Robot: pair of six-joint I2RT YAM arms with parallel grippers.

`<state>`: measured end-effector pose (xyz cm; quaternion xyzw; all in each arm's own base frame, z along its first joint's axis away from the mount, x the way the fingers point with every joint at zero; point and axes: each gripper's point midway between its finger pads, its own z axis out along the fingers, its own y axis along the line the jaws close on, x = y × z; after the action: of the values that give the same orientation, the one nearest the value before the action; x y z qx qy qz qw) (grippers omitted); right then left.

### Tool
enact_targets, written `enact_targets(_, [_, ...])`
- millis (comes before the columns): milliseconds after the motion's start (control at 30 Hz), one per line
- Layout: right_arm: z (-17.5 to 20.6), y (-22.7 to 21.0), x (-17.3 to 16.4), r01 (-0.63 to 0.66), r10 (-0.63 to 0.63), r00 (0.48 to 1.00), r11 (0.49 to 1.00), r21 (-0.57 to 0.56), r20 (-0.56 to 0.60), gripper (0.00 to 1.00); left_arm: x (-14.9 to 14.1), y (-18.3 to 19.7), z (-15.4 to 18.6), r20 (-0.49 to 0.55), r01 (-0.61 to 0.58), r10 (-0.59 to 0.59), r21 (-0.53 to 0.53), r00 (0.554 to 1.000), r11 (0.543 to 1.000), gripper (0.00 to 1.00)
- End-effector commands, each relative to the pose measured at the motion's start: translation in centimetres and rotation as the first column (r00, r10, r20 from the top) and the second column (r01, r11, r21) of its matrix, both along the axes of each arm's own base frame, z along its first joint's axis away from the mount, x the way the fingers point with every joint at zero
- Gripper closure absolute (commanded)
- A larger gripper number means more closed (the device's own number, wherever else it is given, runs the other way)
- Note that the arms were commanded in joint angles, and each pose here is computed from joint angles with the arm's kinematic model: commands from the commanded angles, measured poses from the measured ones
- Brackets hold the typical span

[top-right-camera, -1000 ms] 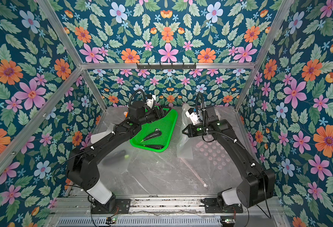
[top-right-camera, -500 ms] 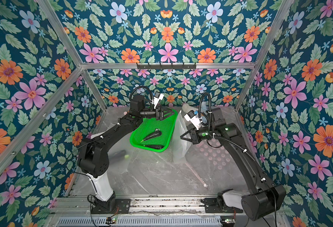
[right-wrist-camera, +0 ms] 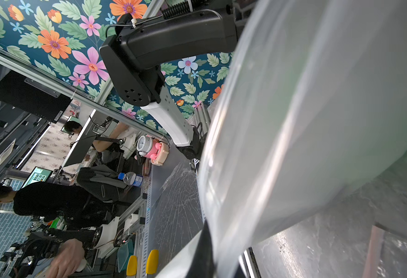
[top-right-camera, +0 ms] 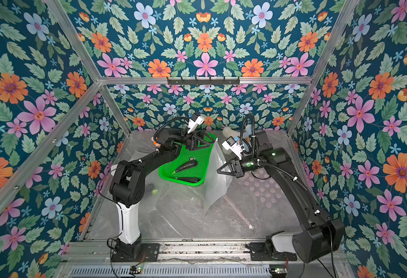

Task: Place the eggplant in a zip-top bag and seal the zipper
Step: Adjust the zipper food storage bag at the center of the board.

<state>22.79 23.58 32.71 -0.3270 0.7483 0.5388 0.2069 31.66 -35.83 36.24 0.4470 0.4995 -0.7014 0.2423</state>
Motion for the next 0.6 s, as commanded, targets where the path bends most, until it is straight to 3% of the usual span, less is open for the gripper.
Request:
enact_targets(0, [0.4,0.1,-0.2,-0.027,0.027,1.000,0.999,0.020,0.004,1.00,-2.3,0.4,0.5,0.071,0.045,-0.044,-0.016,0.997,0.999,0.31])
enact_targets(233, [0.1,0.2,0.7,-0.009,0.010,1.000,1.000,0.015,-0.023,1.00,-1.7,-0.2,0.3,0.057,0.033,-0.031,-0.035,0.998,0.999,0.43])
enact_targets(467, [0.0,-0.7,2.0,0.054,-0.054,0.998,0.998,0.015,-0.031,1.00,-0.6,-0.4,0.2,0.021,0.005,-0.005,-0.030,1.000,1.000,0.91])
enact_targets(533, [-0.2,-1.2,2.6,0.087,-0.087,0.996,0.996,0.009,-0.034,1.00,0.2,-0.2,0.5,0.013,-0.030,0.031,-0.042,0.999,0.999,1.00])
enact_targets(567, [-0.3,-1.4,2.9,0.105,-0.104,0.994,0.995,0.005,-0.037,1.00,0.8,0.0,0.6,0.014,-0.061,0.061,-0.049,0.998,0.997,1.00])
